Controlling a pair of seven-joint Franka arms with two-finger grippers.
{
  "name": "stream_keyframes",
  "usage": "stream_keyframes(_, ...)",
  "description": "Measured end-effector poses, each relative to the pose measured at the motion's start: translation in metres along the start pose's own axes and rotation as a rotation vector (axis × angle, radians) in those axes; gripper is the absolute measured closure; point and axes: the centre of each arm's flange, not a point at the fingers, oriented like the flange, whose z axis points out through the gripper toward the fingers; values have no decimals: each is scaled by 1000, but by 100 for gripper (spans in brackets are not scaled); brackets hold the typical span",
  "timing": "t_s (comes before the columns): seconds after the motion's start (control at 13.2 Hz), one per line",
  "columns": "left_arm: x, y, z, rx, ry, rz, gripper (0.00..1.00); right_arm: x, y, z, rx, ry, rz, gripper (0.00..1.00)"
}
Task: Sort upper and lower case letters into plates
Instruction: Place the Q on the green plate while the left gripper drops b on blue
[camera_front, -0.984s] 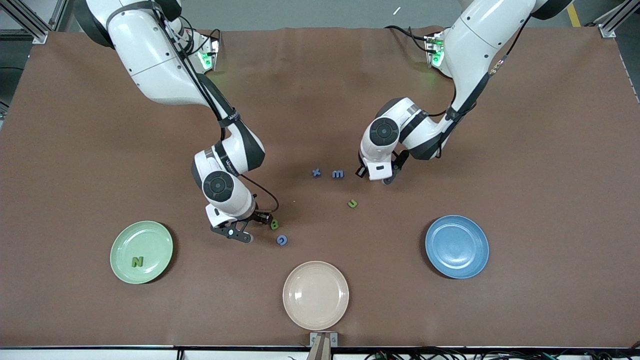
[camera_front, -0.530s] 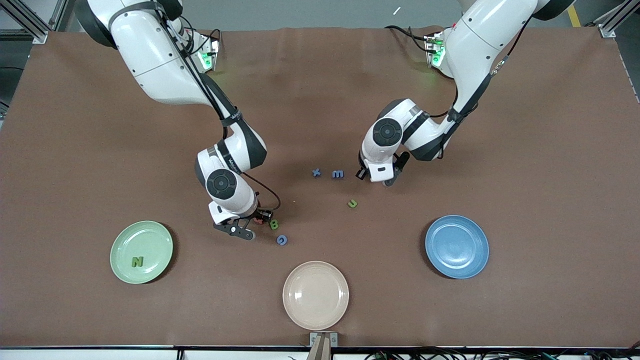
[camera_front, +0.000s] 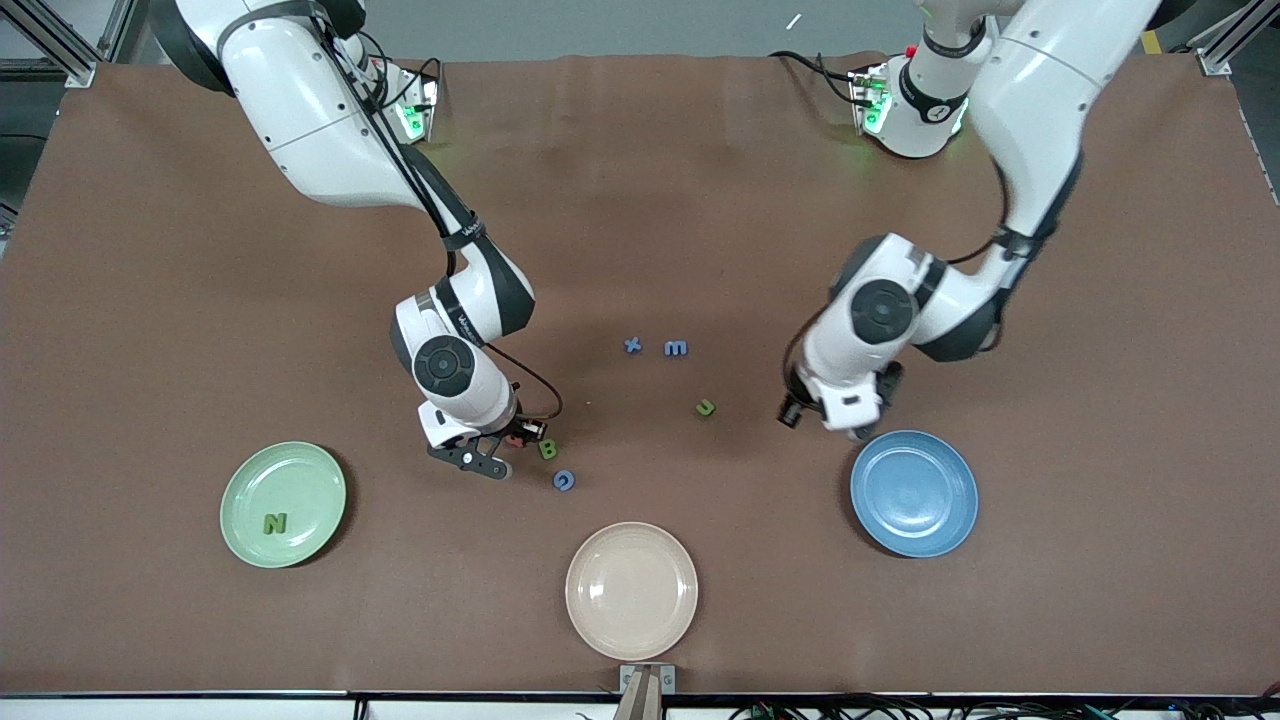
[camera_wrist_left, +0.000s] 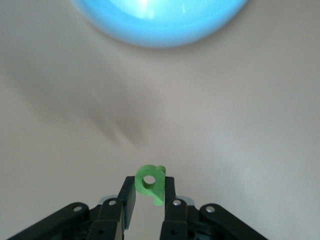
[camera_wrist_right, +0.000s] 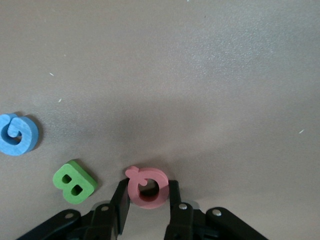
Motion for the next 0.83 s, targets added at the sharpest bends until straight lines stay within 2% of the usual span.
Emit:
stream_keyframes(0.23, 106, -28, -5, -3, 37, 47, 73, 20, 11, -18, -1, 25, 6, 64)
stream_keyframes(0.45, 156, -46, 13, 20, 38, 144, 72, 86, 73, -64, -17, 36, -82, 64)
stream_keyframes(0.61, 180, -58, 32, 47, 37, 199, 57, 137, 147, -88, -15, 56, -194, 64)
stream_keyframes(0.68, 181, -57, 35, 48, 34, 215, 45, 158, 186, -93, -18, 63, -255, 64)
stream_keyframes(0.76, 172, -52, 34, 47, 28, 239, 34, 175, 222, -96, -22, 65, -311, 64)
stream_keyframes(0.83, 146, -37, 28, 46, 11, 285, 23, 188, 257, -97, -27, 65, -364, 64)
